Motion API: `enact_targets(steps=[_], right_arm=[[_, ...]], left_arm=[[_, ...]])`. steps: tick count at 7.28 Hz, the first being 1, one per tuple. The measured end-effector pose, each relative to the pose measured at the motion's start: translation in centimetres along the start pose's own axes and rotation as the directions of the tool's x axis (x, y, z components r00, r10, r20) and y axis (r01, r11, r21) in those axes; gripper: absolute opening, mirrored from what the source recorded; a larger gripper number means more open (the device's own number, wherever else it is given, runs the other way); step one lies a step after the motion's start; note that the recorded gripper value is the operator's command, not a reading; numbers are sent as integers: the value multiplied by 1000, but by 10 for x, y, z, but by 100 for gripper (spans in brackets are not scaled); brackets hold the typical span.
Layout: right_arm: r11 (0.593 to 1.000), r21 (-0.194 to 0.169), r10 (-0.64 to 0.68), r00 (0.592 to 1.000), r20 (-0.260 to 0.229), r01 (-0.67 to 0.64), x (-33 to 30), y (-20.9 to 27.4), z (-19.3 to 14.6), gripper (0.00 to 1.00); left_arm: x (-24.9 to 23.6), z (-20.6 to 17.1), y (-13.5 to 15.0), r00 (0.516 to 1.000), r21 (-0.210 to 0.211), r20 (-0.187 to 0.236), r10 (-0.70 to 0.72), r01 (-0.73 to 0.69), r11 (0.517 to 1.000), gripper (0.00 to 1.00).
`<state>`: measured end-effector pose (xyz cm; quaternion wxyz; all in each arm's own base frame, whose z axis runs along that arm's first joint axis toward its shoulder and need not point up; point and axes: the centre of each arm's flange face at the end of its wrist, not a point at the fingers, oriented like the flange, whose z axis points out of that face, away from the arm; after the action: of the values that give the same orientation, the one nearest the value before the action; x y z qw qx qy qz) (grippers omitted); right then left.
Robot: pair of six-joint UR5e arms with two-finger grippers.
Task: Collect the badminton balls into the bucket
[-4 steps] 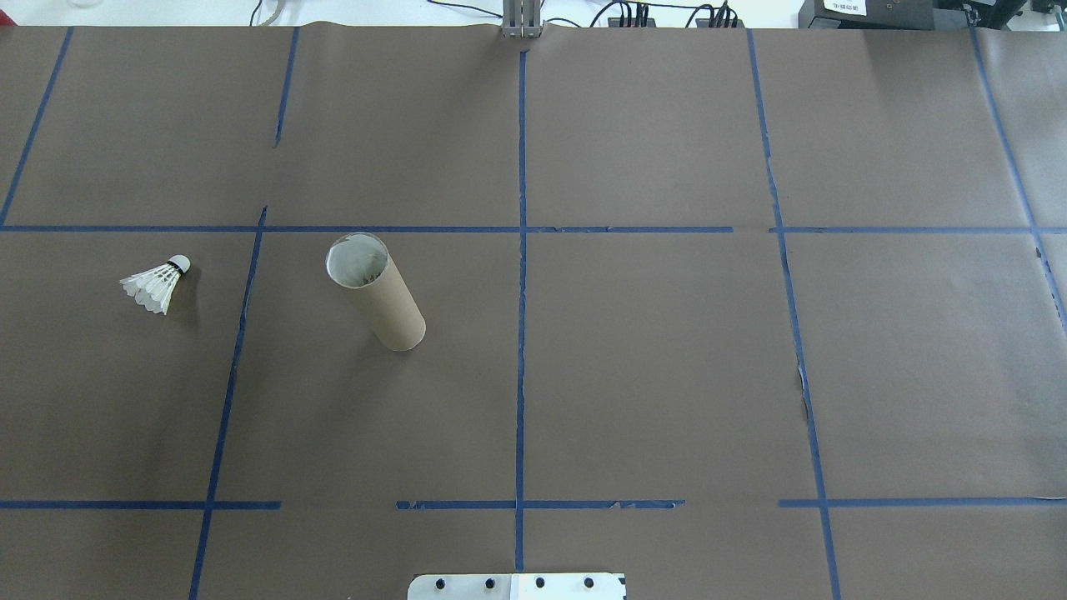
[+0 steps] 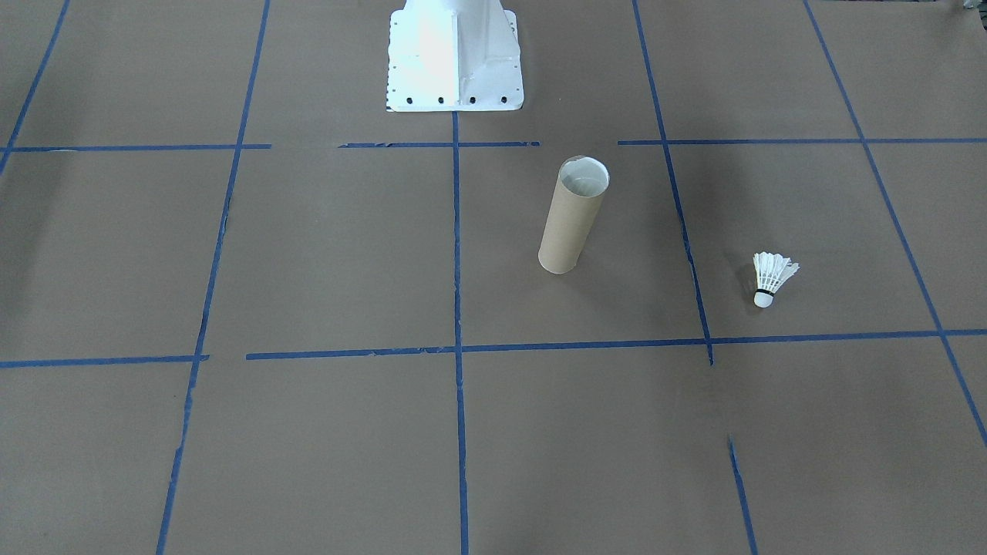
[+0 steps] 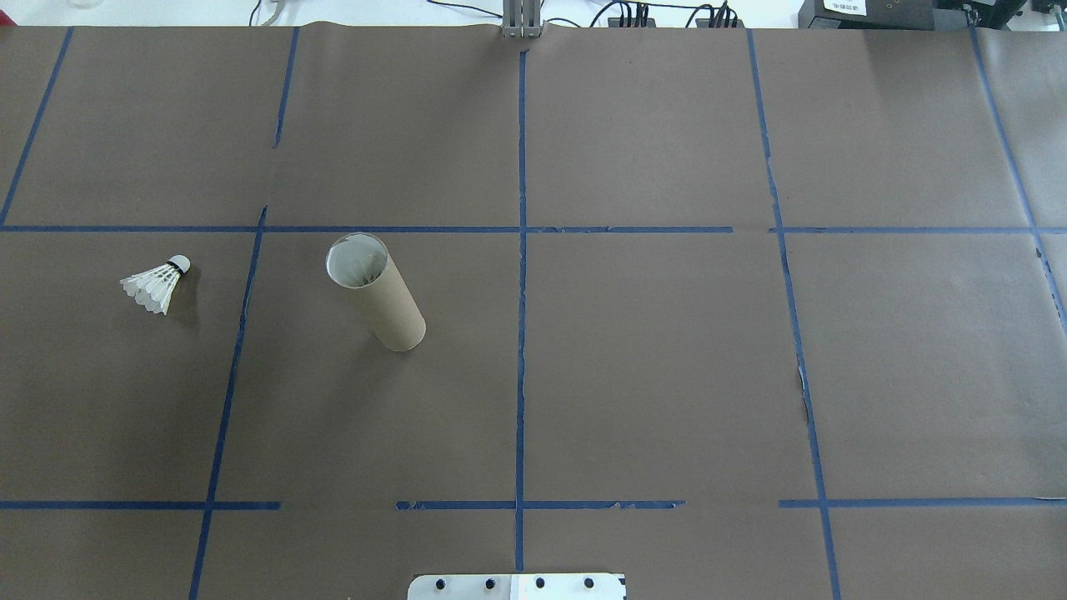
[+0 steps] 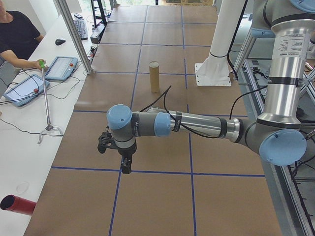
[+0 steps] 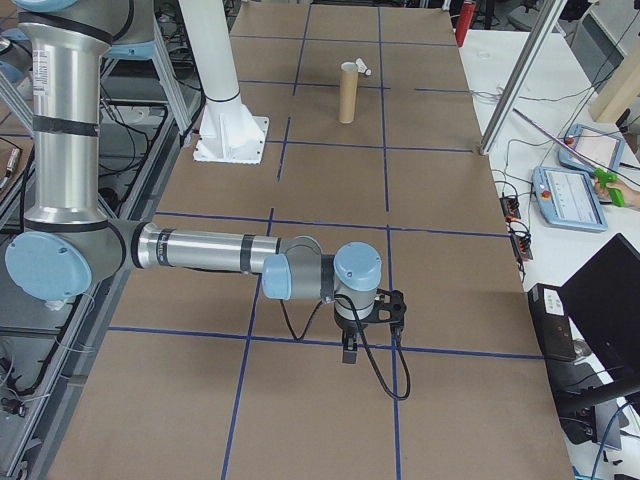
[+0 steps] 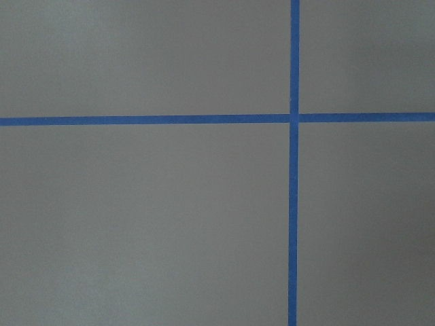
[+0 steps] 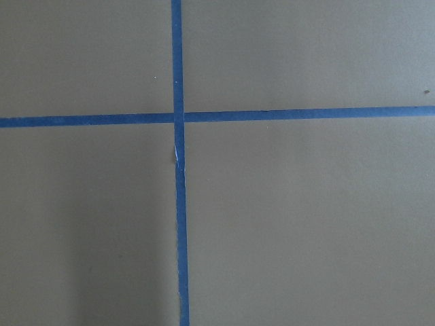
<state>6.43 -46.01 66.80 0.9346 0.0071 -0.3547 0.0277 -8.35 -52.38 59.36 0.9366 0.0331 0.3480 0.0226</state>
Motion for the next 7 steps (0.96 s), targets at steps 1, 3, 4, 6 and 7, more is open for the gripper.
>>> enact_targets(steps=[1,3,4,6,7], right_arm=[[1000,0,0,1000,0,0,0,0,0,100],[1000,0,0,1000,0,0,0,0,0,100],[1000,0,0,1000,0,0,0,0,0,100],[1000,0,0,1000,0,0,0,0,0,100],[1000,0,1,1000,0,-1,0,0,0,100]], left_arm=[[19,-17,-24,999,41,1,48,-48,998,100],[67,-18,-54,990,118,-108,94,-81,990,100],[91,-6,-62,982,108,-186,21,-1,994,100],[116,6,-64,954,77,-279,-114,140,987,100],[122,8,-59,932,47,-333,-141,166,985,100]])
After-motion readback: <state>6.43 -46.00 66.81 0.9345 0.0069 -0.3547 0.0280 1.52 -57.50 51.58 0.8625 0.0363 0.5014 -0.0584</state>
